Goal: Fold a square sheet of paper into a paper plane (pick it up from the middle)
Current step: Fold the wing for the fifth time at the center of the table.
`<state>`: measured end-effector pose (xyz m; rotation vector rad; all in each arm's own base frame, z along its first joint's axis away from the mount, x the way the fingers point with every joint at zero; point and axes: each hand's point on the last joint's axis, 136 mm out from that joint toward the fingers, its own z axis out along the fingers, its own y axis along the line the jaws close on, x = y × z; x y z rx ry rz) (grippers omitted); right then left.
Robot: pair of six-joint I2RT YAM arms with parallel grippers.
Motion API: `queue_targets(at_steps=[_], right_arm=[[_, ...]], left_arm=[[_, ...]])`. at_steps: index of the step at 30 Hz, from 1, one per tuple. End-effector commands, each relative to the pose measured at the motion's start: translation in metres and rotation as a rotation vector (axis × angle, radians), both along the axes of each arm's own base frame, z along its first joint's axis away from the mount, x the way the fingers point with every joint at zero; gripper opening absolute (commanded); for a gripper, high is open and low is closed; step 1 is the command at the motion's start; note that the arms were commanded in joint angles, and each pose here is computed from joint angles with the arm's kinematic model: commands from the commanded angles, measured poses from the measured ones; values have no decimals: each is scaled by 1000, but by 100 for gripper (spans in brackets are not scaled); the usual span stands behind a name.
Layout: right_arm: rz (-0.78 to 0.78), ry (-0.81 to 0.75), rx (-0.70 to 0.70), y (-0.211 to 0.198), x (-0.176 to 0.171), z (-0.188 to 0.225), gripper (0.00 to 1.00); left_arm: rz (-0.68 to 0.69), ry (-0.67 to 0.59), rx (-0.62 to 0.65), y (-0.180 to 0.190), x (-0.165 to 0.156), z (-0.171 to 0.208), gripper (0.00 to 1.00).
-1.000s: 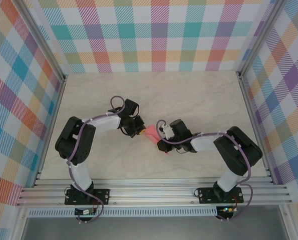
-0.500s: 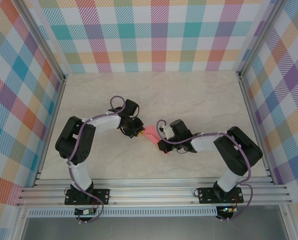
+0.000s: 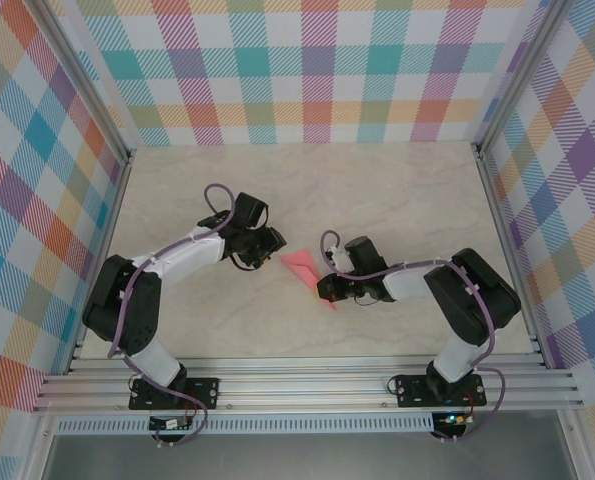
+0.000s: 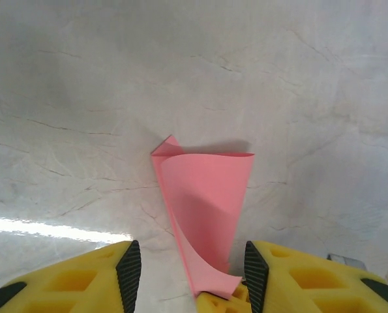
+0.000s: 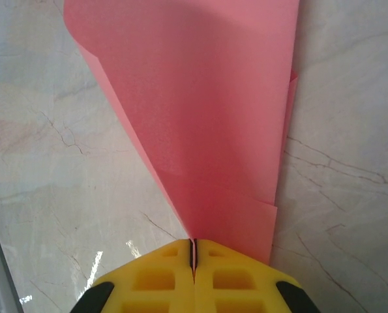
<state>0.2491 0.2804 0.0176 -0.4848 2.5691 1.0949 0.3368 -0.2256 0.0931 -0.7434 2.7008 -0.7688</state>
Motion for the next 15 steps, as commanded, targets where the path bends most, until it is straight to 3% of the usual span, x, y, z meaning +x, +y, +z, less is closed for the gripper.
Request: queue_targets(at_steps=[1,8,15], right_arm=[[-30,110,-20,-8,-14,-24,3],[-60,142,-47,-14,-16,-33,3],[-81,161,-68,-17,-16,-37,3]], left_arm=[[-22,2,-46,-9,-11,-3,44],[-50,-39,-182,-36,-14,-5,21],[-119,-111,-279,-72,-17,-8,15]])
